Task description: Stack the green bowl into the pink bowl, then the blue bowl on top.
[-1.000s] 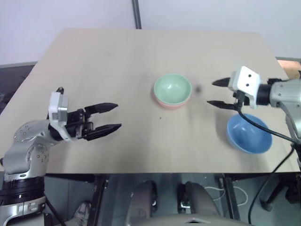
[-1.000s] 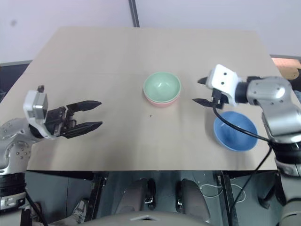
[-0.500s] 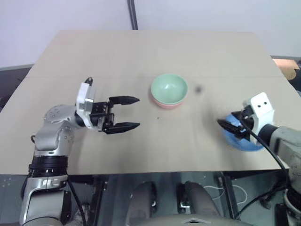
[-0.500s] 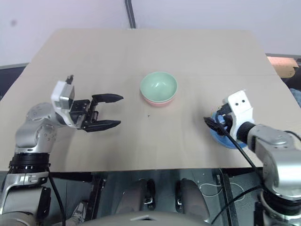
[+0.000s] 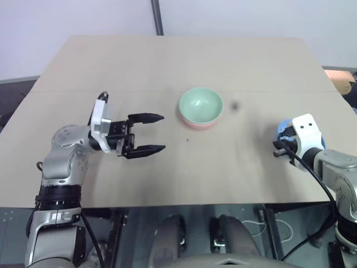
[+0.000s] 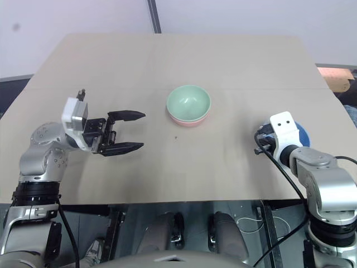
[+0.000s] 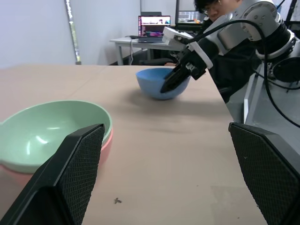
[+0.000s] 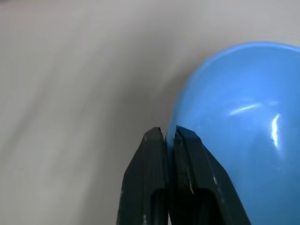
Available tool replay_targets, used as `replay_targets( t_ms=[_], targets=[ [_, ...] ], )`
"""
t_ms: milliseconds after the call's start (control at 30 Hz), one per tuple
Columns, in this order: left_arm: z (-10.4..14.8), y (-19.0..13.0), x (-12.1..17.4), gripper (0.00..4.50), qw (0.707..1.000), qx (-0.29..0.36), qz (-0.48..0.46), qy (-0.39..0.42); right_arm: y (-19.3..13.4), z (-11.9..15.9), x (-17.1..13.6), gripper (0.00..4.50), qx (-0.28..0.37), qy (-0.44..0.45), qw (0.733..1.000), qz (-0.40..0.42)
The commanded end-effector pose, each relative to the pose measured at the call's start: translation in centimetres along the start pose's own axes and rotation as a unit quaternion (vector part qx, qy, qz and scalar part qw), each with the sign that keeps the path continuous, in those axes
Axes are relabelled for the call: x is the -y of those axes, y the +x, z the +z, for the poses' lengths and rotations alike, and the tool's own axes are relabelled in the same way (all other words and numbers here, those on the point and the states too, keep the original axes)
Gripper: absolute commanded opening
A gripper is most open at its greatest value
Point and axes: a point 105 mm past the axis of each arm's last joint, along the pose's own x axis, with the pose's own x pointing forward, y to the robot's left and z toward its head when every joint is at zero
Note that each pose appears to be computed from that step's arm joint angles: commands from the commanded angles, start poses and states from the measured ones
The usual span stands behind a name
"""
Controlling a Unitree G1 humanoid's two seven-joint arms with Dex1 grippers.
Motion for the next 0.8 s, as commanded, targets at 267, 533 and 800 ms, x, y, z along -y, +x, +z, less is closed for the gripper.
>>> replay_targets(
  t_ms=[267, 533, 800],
  targets=[
    [-0.4, -1.2, -0.9, 4.50, 0.996, 0.001, 0.085, 0.028, -1.1, 13.7, -8.9, 0.05, 0.292, -0.182, 0.909, 0.236],
    [-0.1, -1.7, 0.0, 4.50, 0.993, 0.000, 0.113, 0.031, 4.1, 15.5, -14.2, 0.05, 0.300, -0.222, 0.864, 0.338],
    [0.4, -2.3, 0.9, 4.50, 0.990, -0.002, 0.141, 0.030, 7.3, 14.9, -12.8, 2.41, 0.288, -0.260, 0.872, 0.300]
  ],
)
